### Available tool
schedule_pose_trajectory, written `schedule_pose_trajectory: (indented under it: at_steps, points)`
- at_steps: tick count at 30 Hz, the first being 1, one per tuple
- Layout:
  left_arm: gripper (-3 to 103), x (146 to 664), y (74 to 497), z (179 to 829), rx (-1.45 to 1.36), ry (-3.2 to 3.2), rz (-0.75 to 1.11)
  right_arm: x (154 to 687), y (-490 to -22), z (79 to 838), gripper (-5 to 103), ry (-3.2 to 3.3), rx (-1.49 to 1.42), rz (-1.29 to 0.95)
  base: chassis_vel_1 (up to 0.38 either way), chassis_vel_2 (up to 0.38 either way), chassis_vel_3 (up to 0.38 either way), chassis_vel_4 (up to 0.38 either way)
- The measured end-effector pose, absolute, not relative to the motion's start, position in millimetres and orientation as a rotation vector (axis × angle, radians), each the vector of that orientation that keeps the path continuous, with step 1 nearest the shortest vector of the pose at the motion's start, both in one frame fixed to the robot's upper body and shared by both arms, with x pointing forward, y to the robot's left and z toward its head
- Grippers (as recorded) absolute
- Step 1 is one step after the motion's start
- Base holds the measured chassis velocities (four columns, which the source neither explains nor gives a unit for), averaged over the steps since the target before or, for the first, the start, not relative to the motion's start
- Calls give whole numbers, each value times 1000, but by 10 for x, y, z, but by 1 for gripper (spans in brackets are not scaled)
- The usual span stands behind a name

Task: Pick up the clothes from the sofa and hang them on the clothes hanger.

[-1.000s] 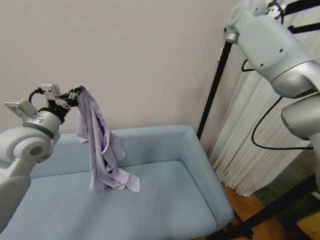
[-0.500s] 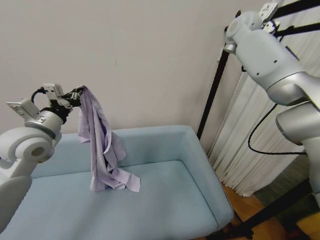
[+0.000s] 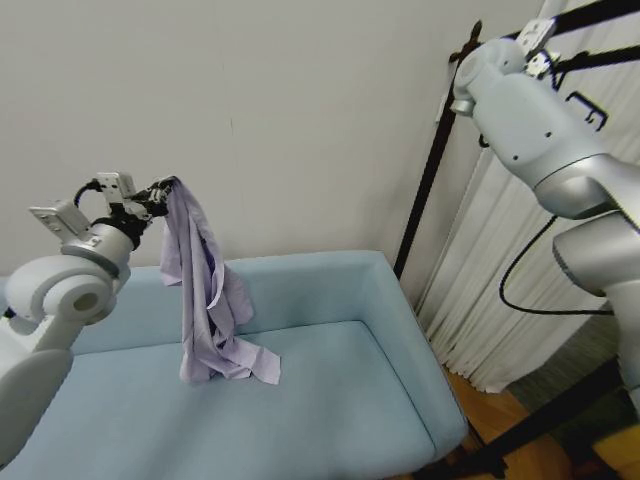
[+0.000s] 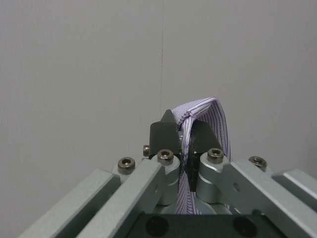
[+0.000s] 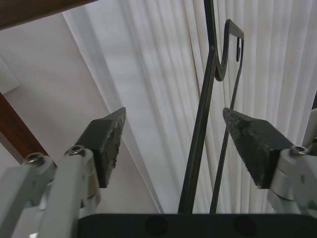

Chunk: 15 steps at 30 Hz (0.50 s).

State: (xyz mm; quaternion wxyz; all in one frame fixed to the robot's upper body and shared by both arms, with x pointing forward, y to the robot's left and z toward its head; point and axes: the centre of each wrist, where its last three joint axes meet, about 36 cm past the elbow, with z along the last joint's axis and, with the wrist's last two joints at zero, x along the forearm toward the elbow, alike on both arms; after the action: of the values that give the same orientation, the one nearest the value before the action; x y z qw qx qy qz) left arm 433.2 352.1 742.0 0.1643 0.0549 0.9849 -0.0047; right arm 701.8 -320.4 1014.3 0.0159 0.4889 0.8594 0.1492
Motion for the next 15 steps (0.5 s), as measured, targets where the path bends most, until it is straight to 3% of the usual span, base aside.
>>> schedule_pose_trajectory:
  at_steps: [1,4,7,10,13,15]
  points:
    - [3,4339,3523,7419,156,2807,-14,7021,-3209,10136,65,2673,1519,465,0,0,0,0]
    - [3,4362,3548,7420,148,2808,-17,7023,-3228,10123,49,2677,1512,465,0,0,0,0]
    - [3,4373,3564,7421,144,2807,-18,7020,-3243,10119,44,2677,1511,464,0,0,0,0]
    - [3,4377,3577,7425,141,2804,-19,7013,-3237,10108,27,2678,1506,454,0,0,0,0]
    - [3,4377,3577,7417,141,2805,-20,7011,-3225,10106,22,2679,1504,450,0,0,0,0]
    - [3,4376,3574,7412,142,2806,-20,7014,-3208,10107,12,2680,1500,448,0,0,0,0]
